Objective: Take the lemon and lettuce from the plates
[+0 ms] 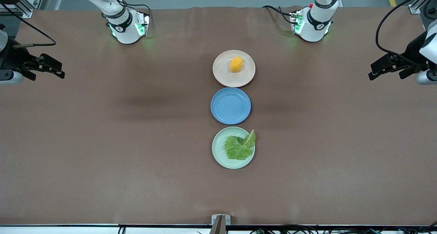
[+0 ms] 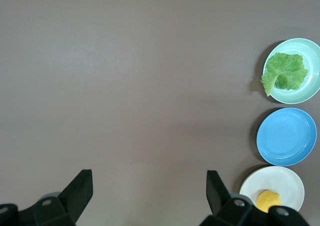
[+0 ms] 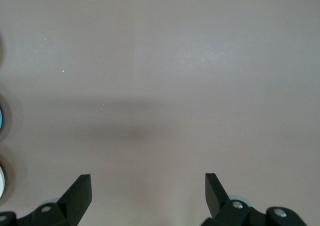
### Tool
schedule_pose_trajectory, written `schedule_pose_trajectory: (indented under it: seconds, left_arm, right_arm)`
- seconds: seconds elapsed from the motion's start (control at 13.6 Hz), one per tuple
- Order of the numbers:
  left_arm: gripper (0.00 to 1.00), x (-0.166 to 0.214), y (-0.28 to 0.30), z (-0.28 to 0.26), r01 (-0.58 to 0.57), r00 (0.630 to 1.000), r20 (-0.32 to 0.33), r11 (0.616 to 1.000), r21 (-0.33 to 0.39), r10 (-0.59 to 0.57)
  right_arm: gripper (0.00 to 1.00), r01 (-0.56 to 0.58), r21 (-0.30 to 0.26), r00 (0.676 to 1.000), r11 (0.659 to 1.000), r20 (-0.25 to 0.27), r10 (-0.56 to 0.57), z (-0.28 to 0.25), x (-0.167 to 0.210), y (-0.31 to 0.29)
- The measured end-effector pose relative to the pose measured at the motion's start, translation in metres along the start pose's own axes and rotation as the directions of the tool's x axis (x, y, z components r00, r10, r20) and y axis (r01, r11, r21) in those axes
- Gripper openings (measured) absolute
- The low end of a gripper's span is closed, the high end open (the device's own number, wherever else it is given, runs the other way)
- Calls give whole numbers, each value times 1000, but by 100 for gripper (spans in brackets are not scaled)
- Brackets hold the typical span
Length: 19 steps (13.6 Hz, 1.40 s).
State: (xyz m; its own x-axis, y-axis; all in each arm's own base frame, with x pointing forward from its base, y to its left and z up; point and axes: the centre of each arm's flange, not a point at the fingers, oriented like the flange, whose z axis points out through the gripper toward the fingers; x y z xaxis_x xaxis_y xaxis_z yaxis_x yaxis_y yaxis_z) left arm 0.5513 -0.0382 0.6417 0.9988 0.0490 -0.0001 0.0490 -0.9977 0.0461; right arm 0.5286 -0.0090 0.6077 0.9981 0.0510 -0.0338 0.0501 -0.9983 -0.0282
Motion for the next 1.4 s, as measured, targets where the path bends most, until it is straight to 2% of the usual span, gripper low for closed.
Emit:
schedule_pose_trajectory:
  seconds: [0.59, 0.81, 1.1, 1.4]
  left_arm:
    - [100, 0, -1, 1, 26, 1000, 4, 1000, 0, -26]
    - [100, 6, 9, 16, 40, 999, 33, 999, 4, -40]
    - [100, 20, 89, 79, 141, 983, 113, 989, 38, -145]
    - [100, 41, 166, 153, 251, 961, 109, 967, 55, -255]
  right_arm:
    - [100, -41, 0, 999, 999, 8, 41, 1, -1, 0]
    - [100, -42, 0, 999, 999, 7, 42, 0, -1, 0]
    - [100, -38, 0, 999, 999, 2, 38, -2, 0, -3]
    - [100, -42, -1, 999, 999, 19, 42, 14, 13, 1]
